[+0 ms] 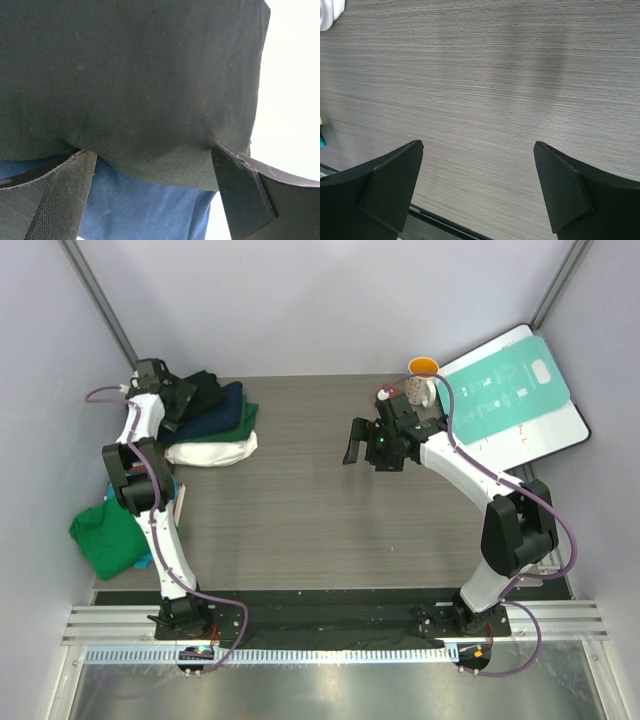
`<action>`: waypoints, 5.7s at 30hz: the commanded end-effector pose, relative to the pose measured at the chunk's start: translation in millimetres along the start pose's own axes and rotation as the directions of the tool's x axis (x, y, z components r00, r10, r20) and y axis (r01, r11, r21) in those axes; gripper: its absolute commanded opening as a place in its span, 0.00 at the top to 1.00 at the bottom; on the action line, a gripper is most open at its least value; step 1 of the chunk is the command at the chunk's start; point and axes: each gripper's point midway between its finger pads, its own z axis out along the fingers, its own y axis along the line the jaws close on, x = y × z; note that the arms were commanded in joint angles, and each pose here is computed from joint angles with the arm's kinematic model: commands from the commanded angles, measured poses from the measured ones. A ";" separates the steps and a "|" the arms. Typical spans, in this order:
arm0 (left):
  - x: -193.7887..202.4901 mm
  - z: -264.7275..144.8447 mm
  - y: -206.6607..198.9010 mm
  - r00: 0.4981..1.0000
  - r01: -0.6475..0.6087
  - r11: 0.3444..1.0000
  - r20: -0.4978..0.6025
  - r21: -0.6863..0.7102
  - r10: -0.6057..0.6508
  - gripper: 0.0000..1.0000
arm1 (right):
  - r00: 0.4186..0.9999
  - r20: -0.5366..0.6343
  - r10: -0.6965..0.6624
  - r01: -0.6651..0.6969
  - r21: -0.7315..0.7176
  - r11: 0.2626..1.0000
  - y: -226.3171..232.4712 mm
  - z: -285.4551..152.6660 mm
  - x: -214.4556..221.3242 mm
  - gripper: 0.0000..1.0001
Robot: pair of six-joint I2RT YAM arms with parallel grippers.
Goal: Fold and stack the t-shirts
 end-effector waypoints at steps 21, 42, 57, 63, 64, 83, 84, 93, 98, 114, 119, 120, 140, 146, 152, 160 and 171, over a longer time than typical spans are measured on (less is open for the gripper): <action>-56.2 -79.1 -58.3 0.964 -0.160 0.962 0.246 0.221 0.104 1.00 | 0.999 0.032 0.040 -0.038 -0.064 0.997 13.0 -1.3 9.6 0.01; 230.2 -296.4 -167.0 0.805 -0.281 0.549 -0.118 0.787 0.581 1.00 | 0.974 0.143 0.178 -0.164 -0.106 0.981 3.5 -8.9 -25.4 0.01; 353.7 -296.6 -1.0 0.383 -0.468 0.563 -0.417 0.681 0.824 1.00 | 0.925 0.309 0.222 -0.193 -0.123 0.973 -2.0 -47.4 -101.4 0.01; 357.0 -276.0 35.5 0.273 -0.557 0.523 -0.453 0.645 0.849 1.00 | 0.931 0.293 0.218 -0.192 -0.115 0.975 -8.7 -53.0 -89.8 0.01; 357.2 -270.9 45.0 0.264 -0.576 0.526 -0.467 0.625 0.844 1.00 | 0.937 0.269 0.221 -0.196 -0.115 0.974 -9.9 -50.3 -82.2 0.01; 323.8 -219.9 47.1 0.380 -0.750 0.550 -0.443 0.366 0.812 0.29 | 0.984 -0.124 0.128 -0.136 -0.059 0.989 23.5 -25.7 78.1 0.00; 318.2 -217.9 50.1 0.381 -0.767 0.542 -0.437 0.343 0.815 0.29 | 0.981 -0.157 0.118 -0.130 -0.066 0.989 25.8 -23.7 88.7 0.01; 239.8 -194.6 80.9 0.575 -0.700 0.700 -0.470 0.141 0.670 0.24 | 0.943 -0.282 -0.178 0.182 -0.012 0.983 35.6 -44.3 132.9 0.03; 215.0 -182.0 92.1 0.648 -0.676 0.737 -0.466 0.012 0.602 0.25 | 0.916 -0.333 -0.224 0.203 -0.096 0.974 60.8 -53.0 155.7 0.03; 209.8 -170.6 103.3 0.675 -0.672 0.740 -0.442 -0.038 0.591 0.26 | 0.758 -0.465 -0.457 0.429 -0.172 0.887 116.4 -34.3 218.2 0.04; 206.1 -166.6 108.3 0.685 -0.663 0.747 -0.444 -0.051 0.578 0.26 | 0.750 -0.499 -0.434 0.404 -0.173 0.898 111.7 -26.3 235.5 0.04; 206.8 -166.7 108.6 0.684 -0.664 0.746 -0.444 -0.050 0.579 0.26 | 0.749 -0.501 -0.434 0.407 -0.169 0.898 110.5 -24.5 236.8 0.04; 207.3 -171.4 119.9 0.689 -0.664 0.745 -0.429 -0.053 0.584 0.27 | 0.703 -0.480 -0.525 0.493 -0.203 0.846 124.2 24.6 236.8 0.17; 212.0 -170.9 126.6 0.684 -0.664 0.746 -0.443 -0.049 0.579 0.27 | 0.716 -0.444 -0.538 0.539 -0.137 0.831 113.4 25.0 224.3 0.69; 214.3 -169.7 123.5 0.687 -0.654 0.756 -0.443 -0.032 0.576 0.27 | 0.725 -0.417 -0.548 0.560 -0.108 0.822 102.7 6.6 214.9 0.93; 213.1 -170.5 120.1 0.695 -0.647 0.762 -0.429 -0.025 0.577 0.27 | 0.773 -0.223 -0.594 0.613 0.022 0.790 104.7 -53.2 131.4 0.99; 205.3 -179.2 110.7 0.723 -0.624 0.781 -0.380 -0.002 0.577 0.28 | 0.802 0.318 -0.506 0.520 0.045 0.853 147.5 -197.4 -87.2 0.99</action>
